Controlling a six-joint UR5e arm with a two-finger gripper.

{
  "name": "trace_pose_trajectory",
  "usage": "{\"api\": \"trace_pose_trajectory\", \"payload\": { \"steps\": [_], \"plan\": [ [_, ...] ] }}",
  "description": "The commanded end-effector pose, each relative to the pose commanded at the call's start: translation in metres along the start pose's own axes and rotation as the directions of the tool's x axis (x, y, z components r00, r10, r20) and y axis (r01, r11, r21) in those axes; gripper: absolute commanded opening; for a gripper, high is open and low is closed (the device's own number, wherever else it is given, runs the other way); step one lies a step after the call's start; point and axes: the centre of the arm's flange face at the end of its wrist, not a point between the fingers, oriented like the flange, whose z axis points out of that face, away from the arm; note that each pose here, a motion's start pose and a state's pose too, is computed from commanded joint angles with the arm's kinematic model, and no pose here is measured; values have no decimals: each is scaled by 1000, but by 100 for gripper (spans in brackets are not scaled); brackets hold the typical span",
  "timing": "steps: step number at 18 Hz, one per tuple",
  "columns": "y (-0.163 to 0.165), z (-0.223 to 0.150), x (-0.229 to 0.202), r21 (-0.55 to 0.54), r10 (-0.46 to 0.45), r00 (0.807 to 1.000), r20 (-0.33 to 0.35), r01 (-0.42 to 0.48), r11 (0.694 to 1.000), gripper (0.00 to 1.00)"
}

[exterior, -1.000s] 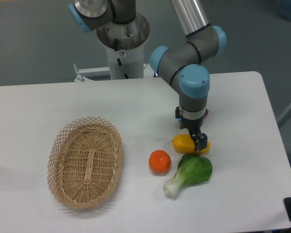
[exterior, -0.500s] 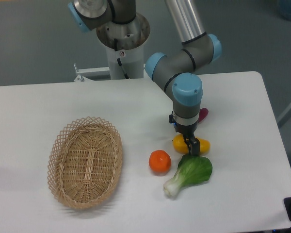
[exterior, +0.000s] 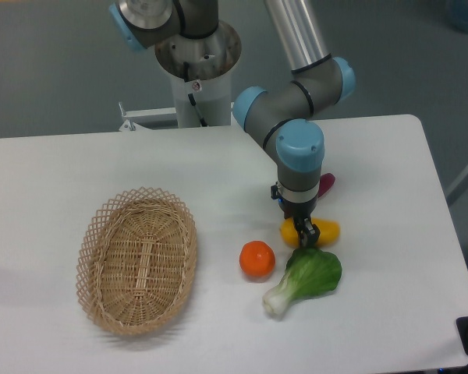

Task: Pick up the mango from the table
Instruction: 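Close the gripper fingers around the yellow mango, then lift the grasped mango up off the table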

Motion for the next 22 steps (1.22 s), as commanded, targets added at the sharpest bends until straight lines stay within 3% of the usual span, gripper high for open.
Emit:
{"api": "trace_pose_trajectory", "payload": {
  "steps": [7, 13, 19, 22],
  "plan": [
    [4, -15, -2, -4, -24, 999, 26, 24, 1000, 48],
    [18, -72, -21, 26, -125, 983, 132, 123, 992, 48],
    [9, -123, -45, 159, -338, 924, 178, 312, 937, 48],
    [3, -147, -56, 291, -452, 875, 171, 394, 872, 48]
  ]
}}
